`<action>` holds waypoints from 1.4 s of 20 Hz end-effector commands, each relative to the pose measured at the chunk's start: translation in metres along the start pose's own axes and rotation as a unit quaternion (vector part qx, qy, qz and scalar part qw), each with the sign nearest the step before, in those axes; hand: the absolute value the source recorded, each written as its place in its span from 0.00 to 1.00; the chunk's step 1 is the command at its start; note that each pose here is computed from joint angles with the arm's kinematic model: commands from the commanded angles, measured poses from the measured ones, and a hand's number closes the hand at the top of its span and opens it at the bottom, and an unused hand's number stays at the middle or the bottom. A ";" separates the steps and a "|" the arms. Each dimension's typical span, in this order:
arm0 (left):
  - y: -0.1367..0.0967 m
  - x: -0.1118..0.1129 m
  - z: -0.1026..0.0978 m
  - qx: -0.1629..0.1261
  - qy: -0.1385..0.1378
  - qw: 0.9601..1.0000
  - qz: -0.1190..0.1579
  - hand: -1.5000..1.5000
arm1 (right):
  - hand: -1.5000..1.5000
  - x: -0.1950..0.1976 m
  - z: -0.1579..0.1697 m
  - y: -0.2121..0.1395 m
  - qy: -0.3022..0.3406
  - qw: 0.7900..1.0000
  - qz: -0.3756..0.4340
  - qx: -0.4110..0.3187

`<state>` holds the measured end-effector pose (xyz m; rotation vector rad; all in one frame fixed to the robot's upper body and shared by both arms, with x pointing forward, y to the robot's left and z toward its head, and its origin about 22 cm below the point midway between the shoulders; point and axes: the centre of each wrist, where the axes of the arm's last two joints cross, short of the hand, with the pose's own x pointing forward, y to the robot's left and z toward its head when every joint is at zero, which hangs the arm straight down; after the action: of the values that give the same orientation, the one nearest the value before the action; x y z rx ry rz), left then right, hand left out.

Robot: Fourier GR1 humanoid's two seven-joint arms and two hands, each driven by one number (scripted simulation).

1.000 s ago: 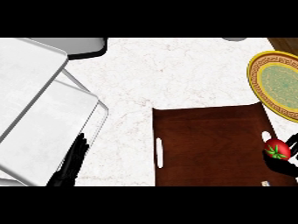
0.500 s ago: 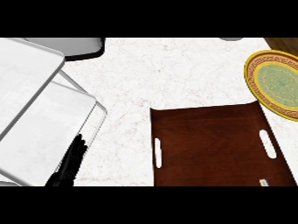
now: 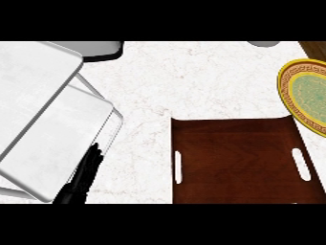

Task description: Pick the tomato from the tray and place it in the plate

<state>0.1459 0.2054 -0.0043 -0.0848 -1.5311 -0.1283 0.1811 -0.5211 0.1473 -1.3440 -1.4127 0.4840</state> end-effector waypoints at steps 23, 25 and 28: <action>0.058 0.007 -0.063 0.045 -0.020 0.996 -0.074 0.50 | 1.00 0.043 -0.061 0.089 0.018 0.991 -0.127 0.049; 0.053 0.002 -0.054 0.042 -0.017 0.996 -0.072 0.50 | 1.00 0.035 -0.058 0.107 0.057 0.984 -0.163 0.038; 0.057 0.005 -0.058 0.044 -0.012 0.997 -0.067 0.50 | 0.00 0.037 -0.062 0.117 0.088 0.986 -0.133 0.049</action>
<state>0.1683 0.1881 -0.0040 -0.1916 -1.5686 -0.2315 0.2841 -0.4837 0.0993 -1.0755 -1.4425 0.3010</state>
